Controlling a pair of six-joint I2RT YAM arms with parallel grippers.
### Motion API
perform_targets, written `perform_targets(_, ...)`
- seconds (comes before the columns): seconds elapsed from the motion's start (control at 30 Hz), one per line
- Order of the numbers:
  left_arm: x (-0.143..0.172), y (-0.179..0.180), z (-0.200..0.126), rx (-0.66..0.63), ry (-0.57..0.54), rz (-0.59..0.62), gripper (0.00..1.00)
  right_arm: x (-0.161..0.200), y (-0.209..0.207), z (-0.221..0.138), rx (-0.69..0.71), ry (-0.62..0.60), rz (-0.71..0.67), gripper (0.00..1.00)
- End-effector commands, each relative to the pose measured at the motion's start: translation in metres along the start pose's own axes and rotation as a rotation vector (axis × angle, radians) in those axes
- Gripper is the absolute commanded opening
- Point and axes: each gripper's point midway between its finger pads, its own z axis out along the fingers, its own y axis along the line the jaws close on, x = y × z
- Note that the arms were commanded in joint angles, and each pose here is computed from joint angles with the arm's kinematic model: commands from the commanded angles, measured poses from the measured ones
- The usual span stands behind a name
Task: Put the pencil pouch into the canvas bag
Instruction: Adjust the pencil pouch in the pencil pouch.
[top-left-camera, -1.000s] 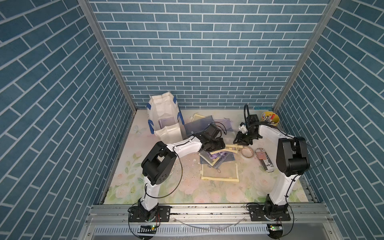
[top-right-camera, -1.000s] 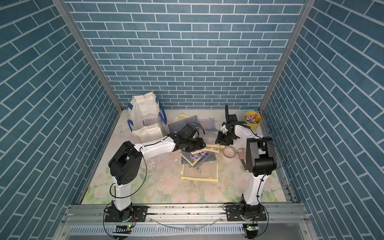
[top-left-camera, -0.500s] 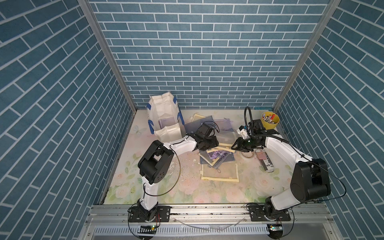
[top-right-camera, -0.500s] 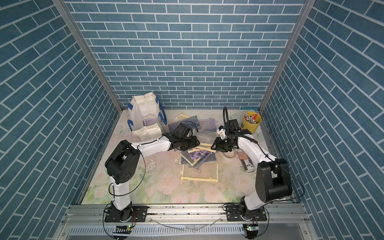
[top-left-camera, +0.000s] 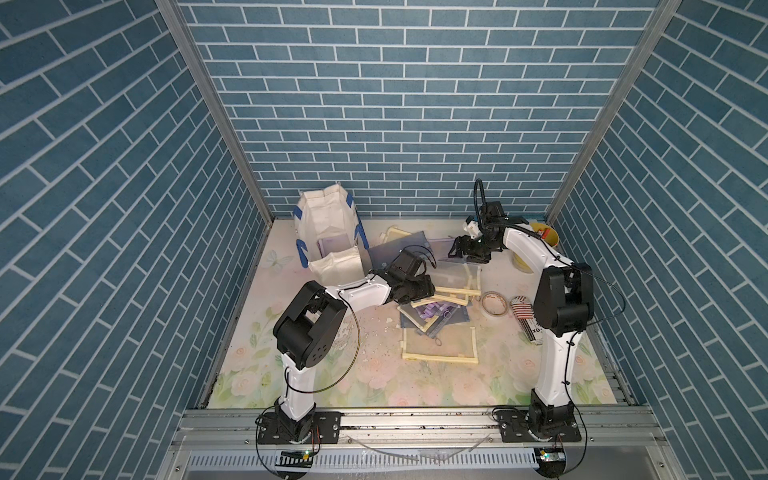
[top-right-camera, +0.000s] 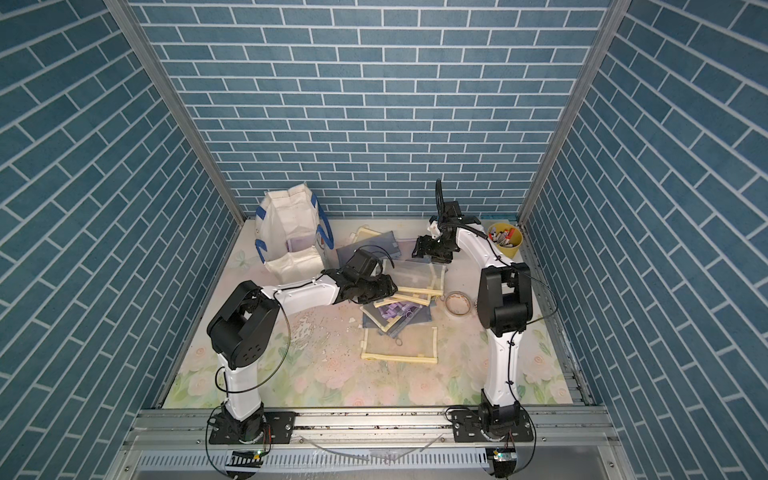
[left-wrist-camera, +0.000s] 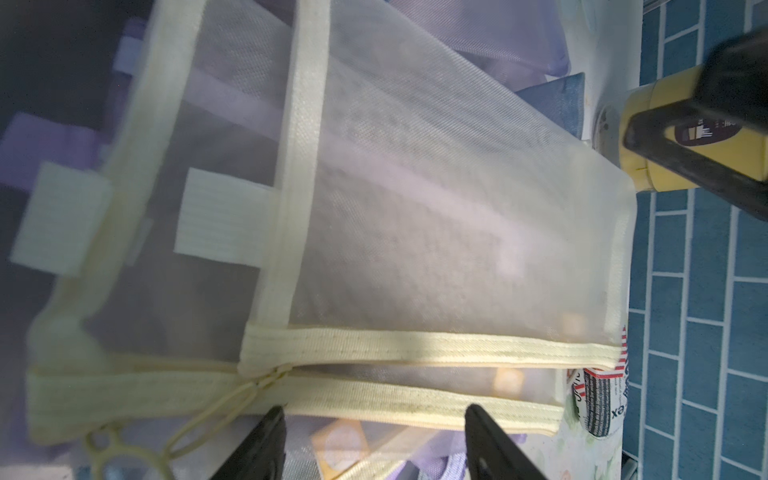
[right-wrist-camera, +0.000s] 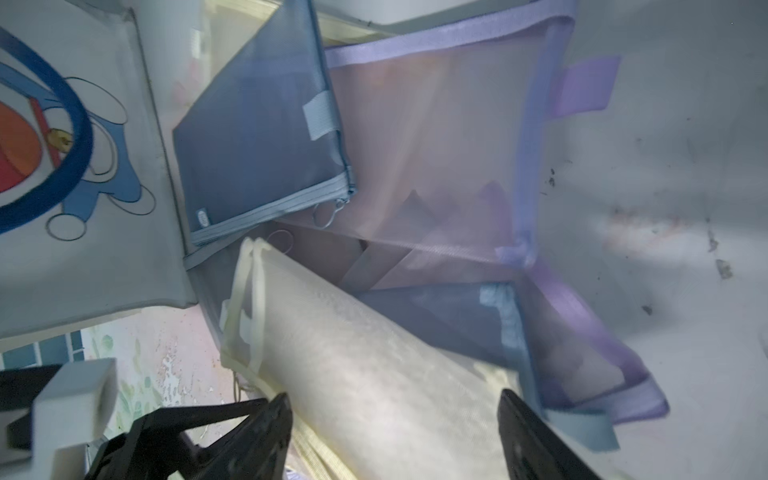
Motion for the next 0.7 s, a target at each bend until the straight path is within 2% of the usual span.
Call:
perform_targets(0.0, 0.003, 0.003, -0.001, 0.008, 0.012, -0.003, 0.69, 0.004, -0.004, -0.002, 0.027, 0.040, -0.031, 0.79)
perform_targets(0.2, -0.004, -0.002, 0.005, 0.030, 0.009, -0.010, 0.69, 0.036, -0.003, 0.004, -0.025, 0.114, -0.023, 0.75)
perform_targets(0.33, -0.011, -0.003, 0.006, 0.042, 0.005, -0.011, 0.70, 0.067, 0.007, -0.008, -0.079, 0.125, -0.007, 0.61)
perform_targets(0.53, -0.018, -0.002, 0.010, 0.053, -0.006, -0.002, 0.69, 0.114, 0.018, -0.017, -0.168, 0.166, 0.040, 0.56)
perform_targets(0.67, -0.020, -0.009, 0.008, 0.064, -0.011, -0.002, 0.69, 0.133, 0.034, -0.021, -0.224, 0.155, 0.055, 0.45)
